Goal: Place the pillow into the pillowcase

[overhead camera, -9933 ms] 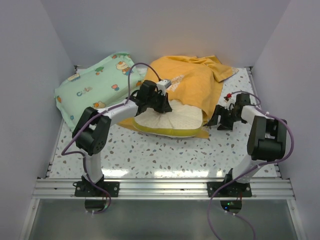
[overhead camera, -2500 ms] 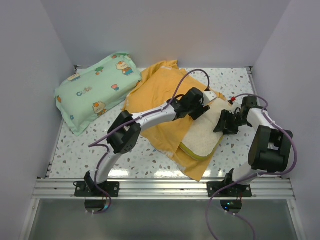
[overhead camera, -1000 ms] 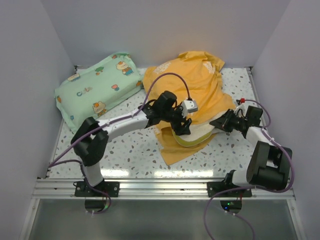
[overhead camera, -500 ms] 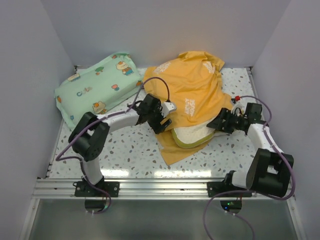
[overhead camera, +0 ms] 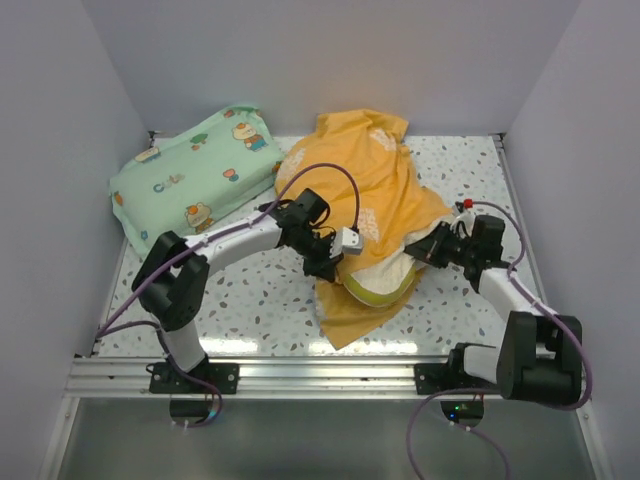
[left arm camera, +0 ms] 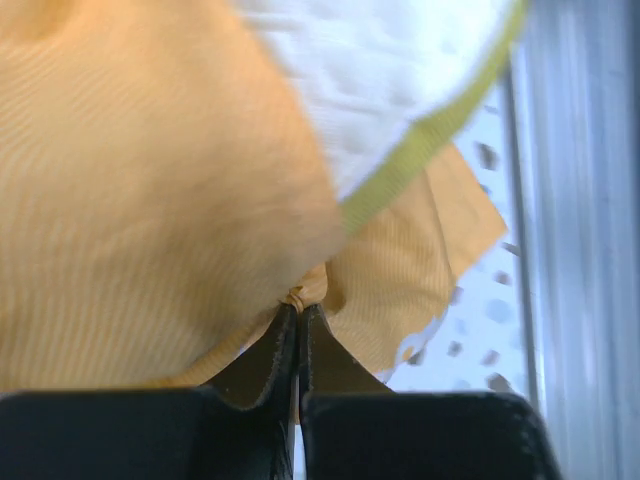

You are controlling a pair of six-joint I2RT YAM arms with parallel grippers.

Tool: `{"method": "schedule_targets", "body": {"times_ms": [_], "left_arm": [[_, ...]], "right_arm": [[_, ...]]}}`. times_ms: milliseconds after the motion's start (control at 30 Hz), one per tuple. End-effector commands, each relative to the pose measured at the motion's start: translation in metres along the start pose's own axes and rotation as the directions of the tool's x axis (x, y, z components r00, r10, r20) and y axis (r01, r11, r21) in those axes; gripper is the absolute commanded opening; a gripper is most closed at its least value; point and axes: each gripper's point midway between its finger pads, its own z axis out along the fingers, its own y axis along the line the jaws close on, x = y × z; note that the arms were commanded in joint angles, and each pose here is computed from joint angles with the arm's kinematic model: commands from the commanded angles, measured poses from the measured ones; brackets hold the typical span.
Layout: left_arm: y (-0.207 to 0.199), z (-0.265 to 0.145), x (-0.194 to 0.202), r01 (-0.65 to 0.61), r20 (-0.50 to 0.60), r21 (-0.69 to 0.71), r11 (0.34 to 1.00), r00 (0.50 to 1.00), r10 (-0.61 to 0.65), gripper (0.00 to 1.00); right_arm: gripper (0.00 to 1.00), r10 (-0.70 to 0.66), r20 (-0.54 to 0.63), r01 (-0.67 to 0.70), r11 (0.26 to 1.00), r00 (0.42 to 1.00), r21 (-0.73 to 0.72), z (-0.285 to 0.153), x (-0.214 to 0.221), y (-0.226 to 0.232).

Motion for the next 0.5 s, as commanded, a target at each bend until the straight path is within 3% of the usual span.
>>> {"method": "schedule_targets", "body": {"times_ms": [0,67,133,200,233,300,333,367,433,467], "left_arm": [[-0.11,-0.025,-0.001,-0.014,0.018,0.397,0.918,1.0,0.008,0.0],[-0.088,-0.031,0.011,0.034,0.01,0.343,0.939,0.999,-0.039,0.06],[-0.06,-0.035,0.011,0.065,0.017,0.243,0.968,0.997,-0.071,0.28],[-0.035,-0.048,0.007,0.082,0.019,0.126,0.989,0.996,-0.085,0.42],[-0.025,-0.052,0.003,0.09,0.029,0.073,0.993,0.995,-0.092,0.55],[-0.007,-0.066,-0.009,0.095,0.073,-0.01,0.995,0.993,-0.094,0.64],[-0.003,-0.073,-0.006,0.128,0.078,-0.018,0.992,0.989,-0.126,0.64],[0.0,-0.078,-0.006,0.144,0.083,-0.019,0.989,0.986,-0.142,0.64],[0.016,-0.092,-0.002,0.227,0.129,-0.06,0.972,0.967,-0.218,0.64],[0.018,-0.098,-0.001,0.297,0.156,-0.088,0.951,0.947,-0.281,0.64]], "right_arm": [[0.0,-0.073,0.232,0.101,0.989,0.97,-0.112,0.0,-0.046,0.061],[0.0,-0.092,0.216,0.116,0.988,0.972,-0.101,0.005,-0.036,0.062],[0.0,-0.112,0.151,0.125,0.989,0.982,-0.075,0.012,-0.02,0.054],[0.0,-0.152,0.104,0.16,0.984,0.983,-0.075,0.017,-0.008,0.051],[0.0,-0.153,0.064,0.158,0.984,0.986,-0.079,0.02,0.004,0.051],[0.03,-0.203,-0.005,0.2,0.968,0.979,-0.151,0.023,0.02,0.067],[0.14,-0.208,-0.049,0.198,0.966,0.977,-0.165,0.022,0.03,0.07],[0.44,-0.238,-0.081,0.219,0.956,0.968,-0.197,0.021,0.036,0.078],[0.57,-0.318,-0.203,0.259,0.927,0.926,-0.272,0.006,0.054,0.094],[0.6,-0.45,-0.21,0.378,0.873,0.868,-0.307,0.0,0.056,0.094]]}}
